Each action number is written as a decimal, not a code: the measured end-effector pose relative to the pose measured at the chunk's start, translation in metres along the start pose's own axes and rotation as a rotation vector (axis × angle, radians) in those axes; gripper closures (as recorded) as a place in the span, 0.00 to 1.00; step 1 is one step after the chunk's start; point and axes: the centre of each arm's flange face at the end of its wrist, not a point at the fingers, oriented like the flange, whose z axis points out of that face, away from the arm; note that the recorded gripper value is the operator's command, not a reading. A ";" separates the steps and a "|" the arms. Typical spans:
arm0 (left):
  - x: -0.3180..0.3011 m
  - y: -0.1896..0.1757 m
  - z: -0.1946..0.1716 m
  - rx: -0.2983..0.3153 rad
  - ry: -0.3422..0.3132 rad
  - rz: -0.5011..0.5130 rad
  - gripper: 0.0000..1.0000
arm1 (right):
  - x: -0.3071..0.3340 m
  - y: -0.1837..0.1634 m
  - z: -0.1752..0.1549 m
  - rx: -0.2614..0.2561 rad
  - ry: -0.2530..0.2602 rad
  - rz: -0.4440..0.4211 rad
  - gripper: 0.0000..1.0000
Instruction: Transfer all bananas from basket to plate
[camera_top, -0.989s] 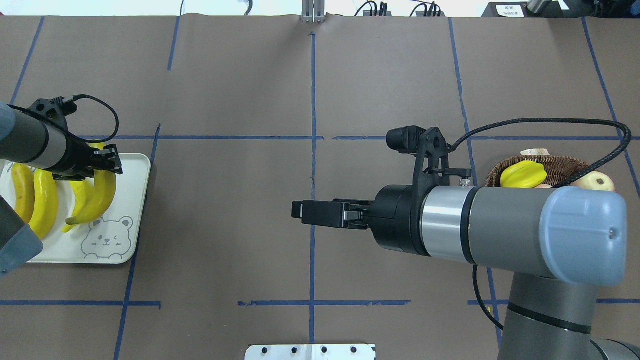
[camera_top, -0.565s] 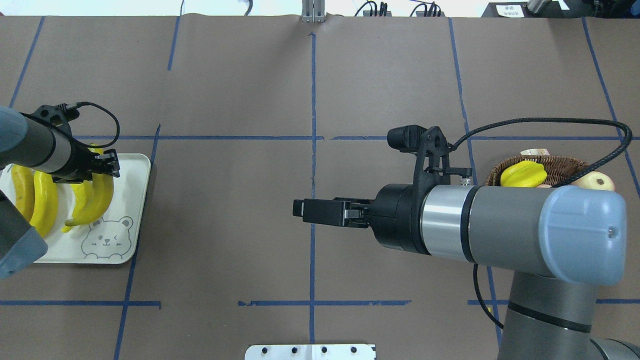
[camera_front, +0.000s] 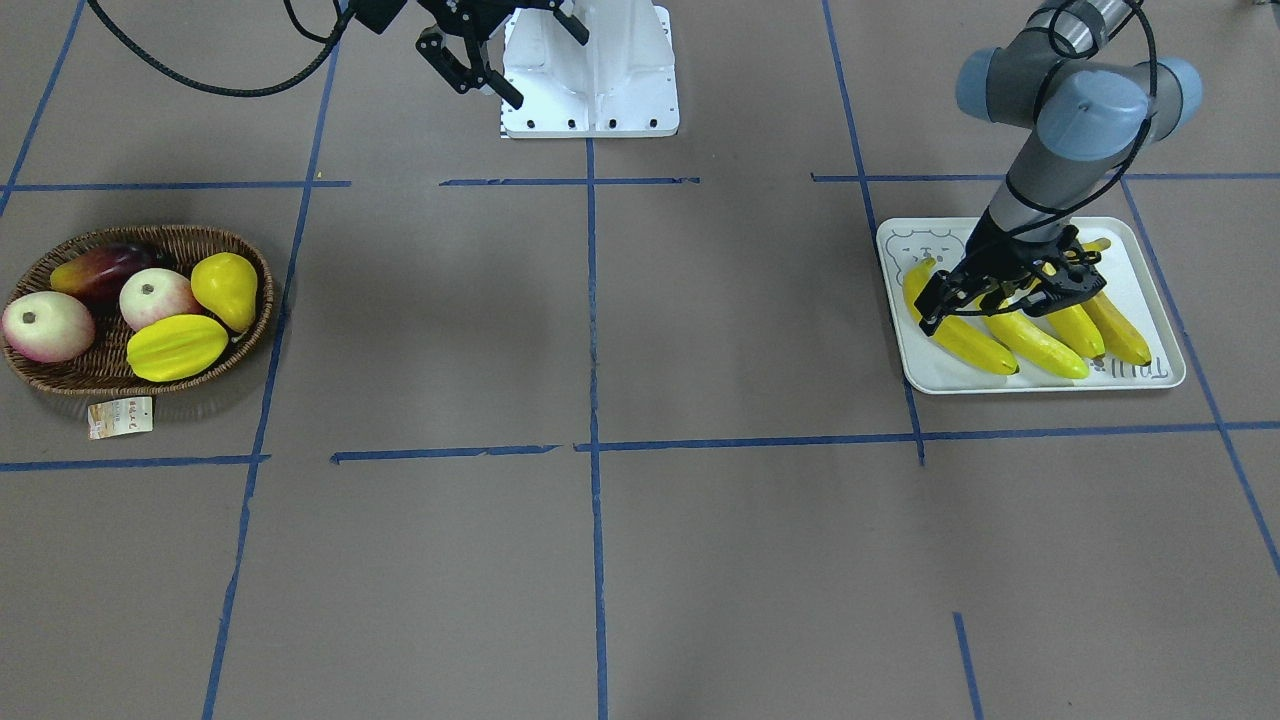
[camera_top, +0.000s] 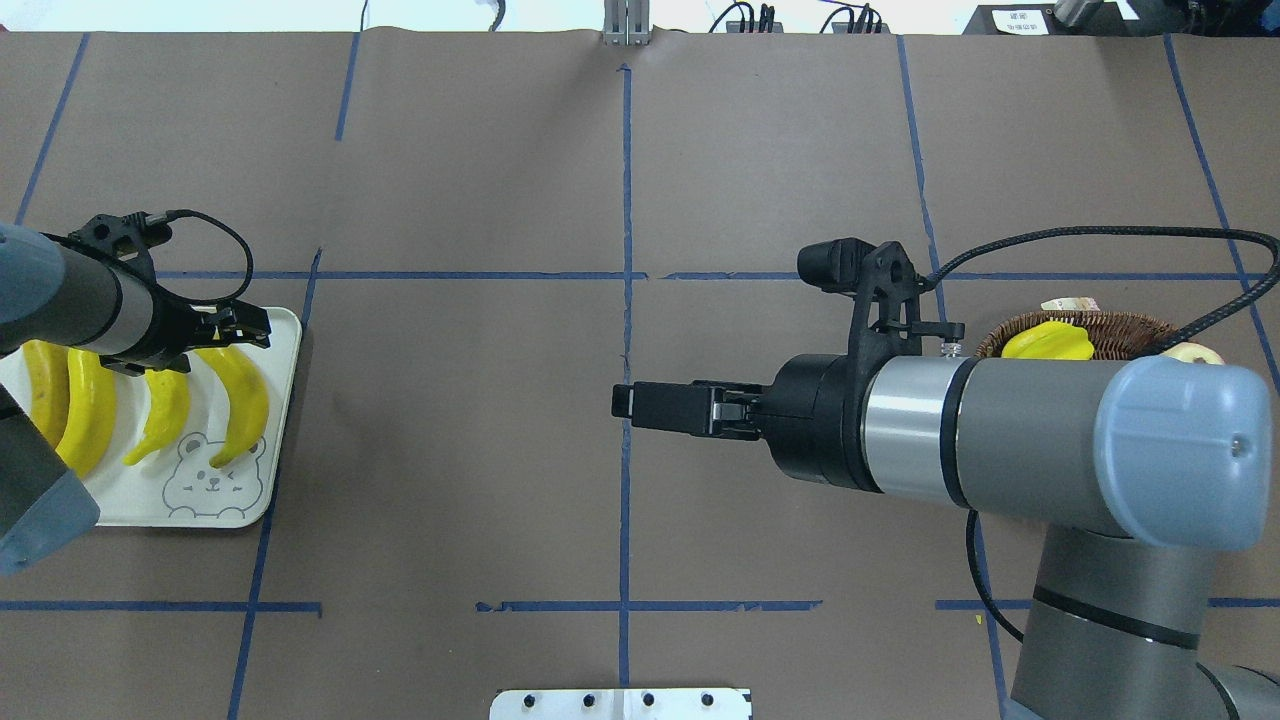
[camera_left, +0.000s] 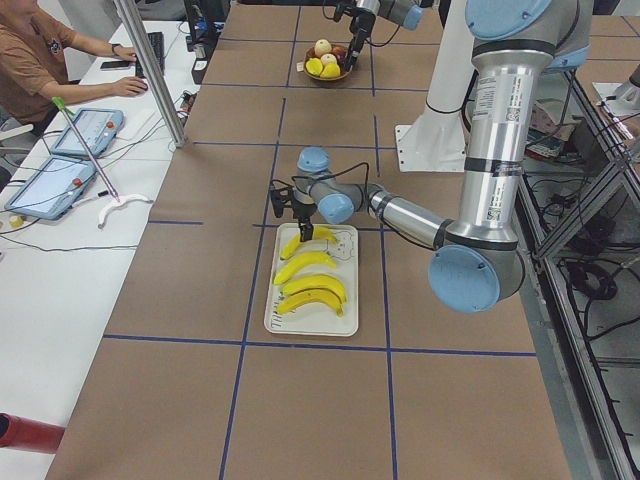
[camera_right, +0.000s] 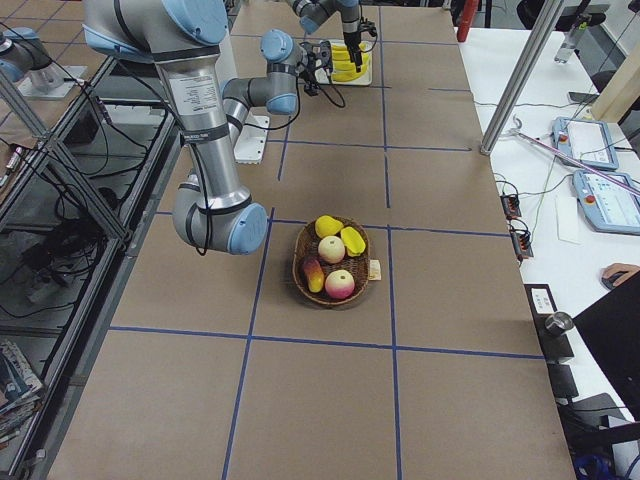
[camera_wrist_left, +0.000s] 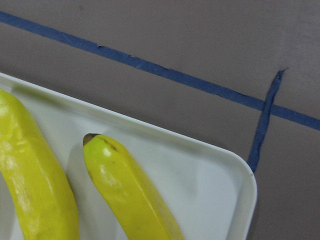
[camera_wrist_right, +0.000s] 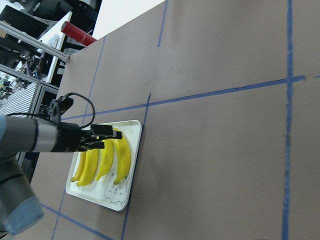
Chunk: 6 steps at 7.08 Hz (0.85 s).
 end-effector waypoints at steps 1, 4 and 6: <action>-0.001 -0.009 -0.018 0.006 0.014 0.040 0.00 | 0.020 -0.016 -0.004 0.018 0.079 0.003 0.00; -0.060 -0.088 -0.078 0.055 -0.091 0.291 0.00 | 0.107 -0.100 -0.036 -0.015 0.469 -0.180 0.00; -0.141 -0.135 -0.121 0.031 -0.156 0.405 0.00 | 0.202 -0.190 -0.082 -0.163 0.640 -0.291 0.00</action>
